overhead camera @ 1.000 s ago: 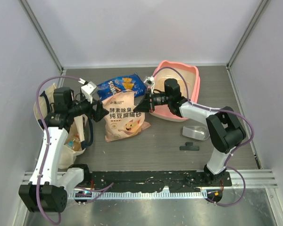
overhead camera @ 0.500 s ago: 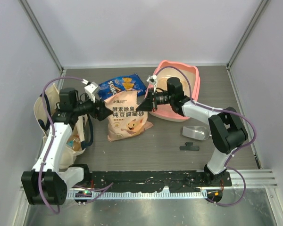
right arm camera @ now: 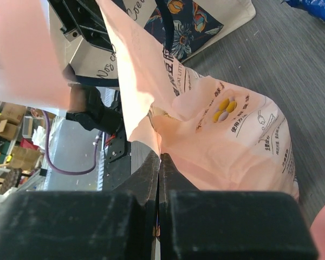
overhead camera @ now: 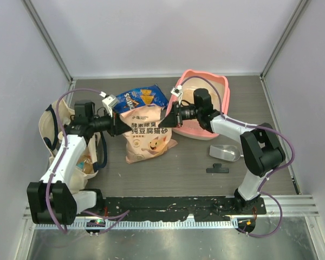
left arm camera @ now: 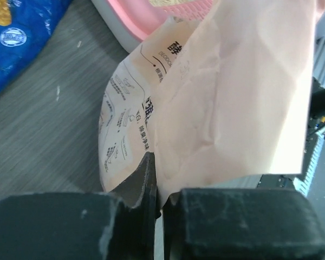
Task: Fill the litter box with clean litter
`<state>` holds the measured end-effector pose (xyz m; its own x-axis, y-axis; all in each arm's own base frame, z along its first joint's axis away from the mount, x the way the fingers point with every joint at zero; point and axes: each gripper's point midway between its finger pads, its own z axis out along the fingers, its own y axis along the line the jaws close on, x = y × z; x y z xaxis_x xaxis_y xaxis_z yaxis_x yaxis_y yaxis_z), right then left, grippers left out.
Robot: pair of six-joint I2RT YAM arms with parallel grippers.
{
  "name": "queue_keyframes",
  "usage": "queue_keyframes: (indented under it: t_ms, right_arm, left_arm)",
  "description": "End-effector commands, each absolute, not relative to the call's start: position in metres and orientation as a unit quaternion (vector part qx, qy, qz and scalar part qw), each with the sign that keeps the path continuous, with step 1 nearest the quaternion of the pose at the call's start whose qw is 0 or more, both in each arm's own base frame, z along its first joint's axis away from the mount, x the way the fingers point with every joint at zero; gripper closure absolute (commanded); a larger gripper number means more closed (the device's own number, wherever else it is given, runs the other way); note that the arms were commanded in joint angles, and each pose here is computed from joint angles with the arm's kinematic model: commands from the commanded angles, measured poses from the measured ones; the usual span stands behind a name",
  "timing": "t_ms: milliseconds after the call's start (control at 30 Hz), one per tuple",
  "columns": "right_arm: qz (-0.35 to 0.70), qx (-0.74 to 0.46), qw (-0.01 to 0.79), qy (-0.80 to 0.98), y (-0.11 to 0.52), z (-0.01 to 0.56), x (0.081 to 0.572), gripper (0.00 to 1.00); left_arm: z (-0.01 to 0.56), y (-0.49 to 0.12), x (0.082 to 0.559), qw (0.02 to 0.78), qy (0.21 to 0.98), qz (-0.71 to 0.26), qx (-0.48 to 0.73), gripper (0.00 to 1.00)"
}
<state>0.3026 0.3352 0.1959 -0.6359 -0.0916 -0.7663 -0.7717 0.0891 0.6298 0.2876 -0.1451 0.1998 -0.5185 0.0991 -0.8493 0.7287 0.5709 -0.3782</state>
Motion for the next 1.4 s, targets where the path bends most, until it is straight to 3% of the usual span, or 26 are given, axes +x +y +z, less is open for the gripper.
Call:
queue_keyframes:
  t_ms: [0, 300, 533, 733, 900, 1133, 1167, 1200, 1267, 1300, 1367]
  right_arm:
    - [0.604, -0.302, 0.29, 0.678, 0.321, 0.219, 0.307, 0.98]
    - [0.628, -0.285, 0.205, 0.695, 0.315, 0.217, 0.291, 0.98]
    - [0.652, -0.228, 0.137, 0.71, 0.307, 0.224, 0.293, 0.98]
    - [0.654, -0.2, 0.113, 0.721, 0.297, 0.222, 0.29, 0.98]
    - [0.66, -0.182, 0.095, 0.722, 0.293, 0.233, 0.291, 0.98]
    - [0.658, -0.168, 0.098, 0.727, 0.287, 0.231, 0.295, 0.98]
    - [0.661, -0.178, 0.101, 0.722, 0.289, 0.234, 0.292, 0.98]
    - [0.661, -0.179, 0.102, 0.722, 0.289, 0.233, 0.291, 0.98]
    - [0.661, -0.183, 0.106, 0.721, 0.29, 0.234, 0.289, 0.98]
    - [0.66, -0.179, 0.104, 0.722, 0.289, 0.231, 0.289, 0.98]
    - [0.66, -0.179, 0.104, 0.722, 0.29, 0.229, 0.289, 0.98]
  left_arm:
    - [0.205, -0.153, 0.275, 0.374, 0.786, -0.435, 0.232, 0.97]
    - [0.189, -0.141, 0.267, 0.322, 0.814, -0.462, 0.14, 1.0]
    - [0.183, -0.143, 0.258, 0.217, 0.826, -0.502, 0.136, 1.0]
    - [0.189, -0.14, 0.271, 0.206, 0.827, -0.511, 0.116, 1.0]
    - [0.21, -0.148, 0.266, 0.144, 0.808, -0.567, 0.073, 1.0]
    - [0.232, -0.146, 0.275, 0.246, 0.798, -0.539, 0.111, 1.0]
    - [0.23, -0.146, 0.278, 0.257, 0.8, -0.531, 0.112, 0.93]
    - [0.226, -0.149, 0.279, 0.266, 0.806, -0.516, 0.112, 0.72]
    - [0.227, -0.152, 0.285, 0.326, 0.797, -0.491, 0.137, 0.59]
    - [0.226, -0.162, 0.284, 0.34, 0.793, -0.484, 0.149, 0.47]
    - [0.224, -0.165, 0.292, 0.395, 0.78, -0.461, 0.15, 0.39]
